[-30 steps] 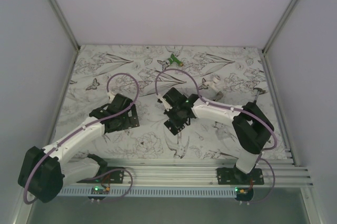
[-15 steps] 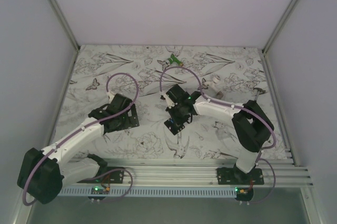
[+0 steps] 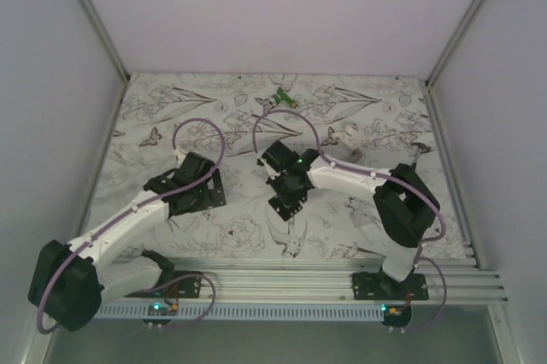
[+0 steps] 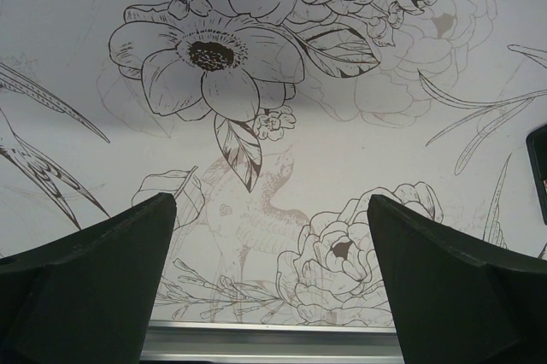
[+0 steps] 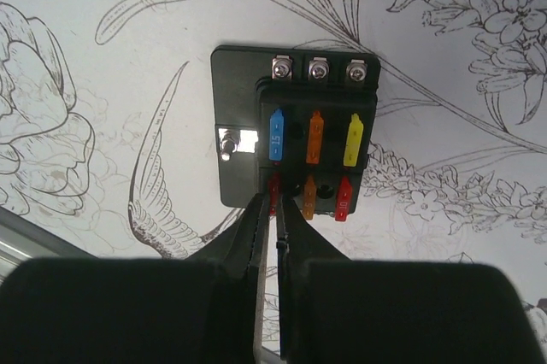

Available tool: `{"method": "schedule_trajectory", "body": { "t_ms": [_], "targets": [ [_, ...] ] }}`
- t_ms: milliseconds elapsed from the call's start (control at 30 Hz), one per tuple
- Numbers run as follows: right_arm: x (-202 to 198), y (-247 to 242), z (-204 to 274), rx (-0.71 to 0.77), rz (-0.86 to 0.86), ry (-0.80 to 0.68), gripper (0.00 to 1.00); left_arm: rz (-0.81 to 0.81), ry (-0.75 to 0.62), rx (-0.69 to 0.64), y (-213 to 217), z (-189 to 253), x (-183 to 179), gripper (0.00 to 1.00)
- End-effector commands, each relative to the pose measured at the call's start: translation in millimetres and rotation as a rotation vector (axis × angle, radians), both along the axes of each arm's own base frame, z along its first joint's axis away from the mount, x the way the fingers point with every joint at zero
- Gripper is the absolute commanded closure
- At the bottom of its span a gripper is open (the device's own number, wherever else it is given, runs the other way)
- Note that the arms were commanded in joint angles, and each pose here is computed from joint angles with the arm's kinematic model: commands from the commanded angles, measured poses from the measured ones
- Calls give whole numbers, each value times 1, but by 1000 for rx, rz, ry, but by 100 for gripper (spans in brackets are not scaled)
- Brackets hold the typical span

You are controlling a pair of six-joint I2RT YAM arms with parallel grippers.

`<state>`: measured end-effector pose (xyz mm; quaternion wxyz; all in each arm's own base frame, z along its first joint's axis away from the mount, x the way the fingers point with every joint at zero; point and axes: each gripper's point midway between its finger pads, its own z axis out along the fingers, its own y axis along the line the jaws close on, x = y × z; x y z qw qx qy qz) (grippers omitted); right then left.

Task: Snap on the fuse box
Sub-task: Install the fuse at the fuse box base.

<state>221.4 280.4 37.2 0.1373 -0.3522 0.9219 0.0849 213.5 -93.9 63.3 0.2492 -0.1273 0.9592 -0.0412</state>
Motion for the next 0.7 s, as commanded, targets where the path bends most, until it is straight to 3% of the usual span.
{"method": "schedule_trajectory", "body": {
  "t_ms": [0,200,333,533,667],
  "targets": [
    [9,5,29,15,-1,-69,88,1,19,4,2,1,-4,0],
    [12,11,67,116,-31,-136,75,-1,12,2,2,3,-3,0],
    [12,-20,63,55,-147,-160,63,-1,9,3,3,3,-3,0],
    [12,-94,50,6,-428,-154,35,-1,6,-1,2,4,-3,0],
    [14,-143,46,-4,-624,-182,10,-1,6,1,3,4,-3,0]
  ]
}}
